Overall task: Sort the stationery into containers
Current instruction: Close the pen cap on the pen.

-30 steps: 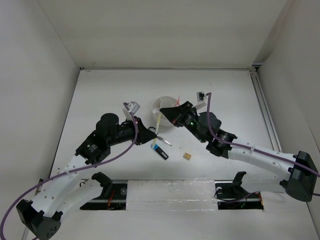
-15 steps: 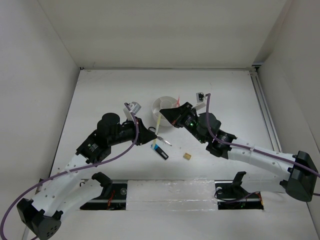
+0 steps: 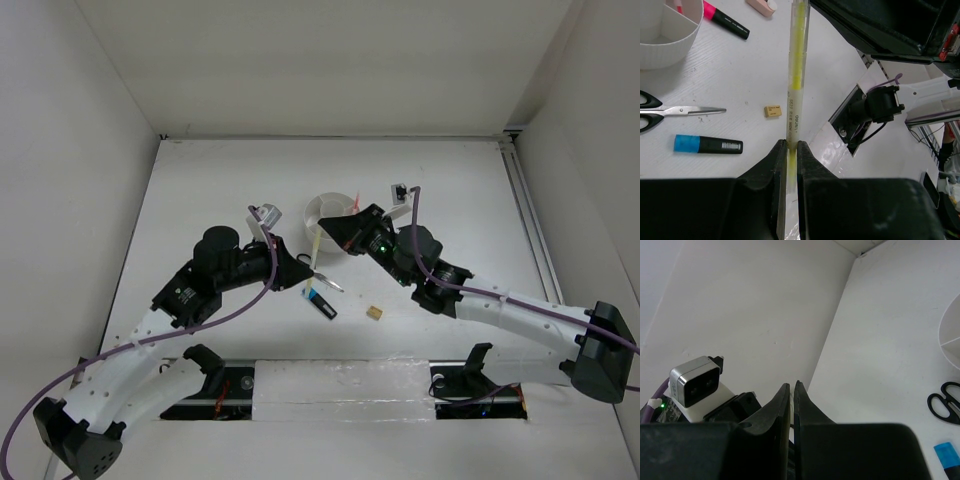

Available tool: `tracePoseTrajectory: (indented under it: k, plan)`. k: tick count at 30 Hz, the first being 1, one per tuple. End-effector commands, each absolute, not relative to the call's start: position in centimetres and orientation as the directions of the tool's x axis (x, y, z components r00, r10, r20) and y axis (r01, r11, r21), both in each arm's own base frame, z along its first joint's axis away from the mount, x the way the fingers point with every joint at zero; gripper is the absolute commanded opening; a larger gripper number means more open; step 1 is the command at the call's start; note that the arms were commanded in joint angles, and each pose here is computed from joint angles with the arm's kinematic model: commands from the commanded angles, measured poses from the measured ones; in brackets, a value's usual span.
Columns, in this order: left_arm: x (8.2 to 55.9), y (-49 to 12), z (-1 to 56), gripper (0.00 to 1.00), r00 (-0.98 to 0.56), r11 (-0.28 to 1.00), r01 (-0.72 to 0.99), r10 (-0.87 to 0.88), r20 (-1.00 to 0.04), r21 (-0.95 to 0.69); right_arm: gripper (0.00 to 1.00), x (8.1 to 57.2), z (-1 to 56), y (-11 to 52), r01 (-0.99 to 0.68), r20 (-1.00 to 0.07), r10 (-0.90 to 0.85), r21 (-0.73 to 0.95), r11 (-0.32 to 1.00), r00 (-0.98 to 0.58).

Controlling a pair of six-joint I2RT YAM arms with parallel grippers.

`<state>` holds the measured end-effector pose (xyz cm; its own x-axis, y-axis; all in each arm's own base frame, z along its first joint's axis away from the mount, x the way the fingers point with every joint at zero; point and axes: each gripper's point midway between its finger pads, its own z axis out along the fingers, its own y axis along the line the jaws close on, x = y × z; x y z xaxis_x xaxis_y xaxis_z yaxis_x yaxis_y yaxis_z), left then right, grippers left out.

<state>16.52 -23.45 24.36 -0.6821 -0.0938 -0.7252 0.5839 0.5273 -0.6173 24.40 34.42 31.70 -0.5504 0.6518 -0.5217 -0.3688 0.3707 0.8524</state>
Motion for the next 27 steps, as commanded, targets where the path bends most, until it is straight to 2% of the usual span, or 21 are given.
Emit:
tracePoseTrajectory:
  k: [1, 3, 4, 5, 7, 15, 19, 23, 27]
  plan:
    - [18.7, -23.3, 29.6, 0.0, -0.522, 0.516, 0.66, -0.208, -0.827, -0.546, 0.05, 21.1, 32.4, 36.9, -0.439, -0.532, 0.556, 0.845, 0.304, -0.639]
    - [18.6, -23.5, 29.4, 0.0, -0.532, 0.511, 0.66, -0.199, -0.823, -0.55, 0.11, 21.0, 32.7, 37.0, -0.447, -0.531, 0.554, 0.845, 0.293, -0.641]
    - [18.6, -23.5, 29.4, 0.0, -0.532, 0.511, 0.66, -0.199, -0.823, -0.55, 0.17, 20.9, 33.2, 36.8, -0.452, -0.529, 0.559, 0.846, 0.284, -0.638]
    - [18.5, -23.6, 29.4, 0.0, -0.534, 0.505, 0.665, -0.195, -0.823, -0.551, 0.27, 20.9, 33.1, 36.7, -0.459, -0.538, 0.556, 0.84, 0.29, -0.633]
    - [18.5, -23.6, 29.4, 0.0, -0.534, 0.505, 0.665, -0.195, -0.823, -0.551, 0.33, 20.8, 34.1, 36.6, -0.468, -0.535, 0.566, 0.84, 0.275, -0.627]
    - [18.3, -23.6, 29.2, 0.0, -0.543, 0.501, 0.665, -0.186, -0.819, -0.555, 0.46, 20.7, 34.9, 36.1, -0.479, -0.538, 0.579, 0.835, 0.27, -0.612]
    - [19.0, -23.4, 28.9, 0.0, -0.539, 0.53, 0.644, -0.198, -0.819, -0.552, 0.64, 20.5, 35.8, 35.2, -0.49, -0.539, 0.601, 0.831, 0.263, -0.591]
    - [19.6, -23.3, 28.6, 0.0, -0.539, 0.552, 0.626, -0.203, -0.817, -0.551, 0.73, 20.6, 36.0, 33.9, -0.487, -0.552, 0.615, 0.823, 0.294, -0.563]
    - [19.8, -23.5, 28.4, 0.0, -0.547, 0.551, 0.62, -0.207, -0.811, -0.559, 0.75, 20.7, 35.7, 32.9, -0.477, -0.559, 0.63, 0.819, 0.318, -0.54]
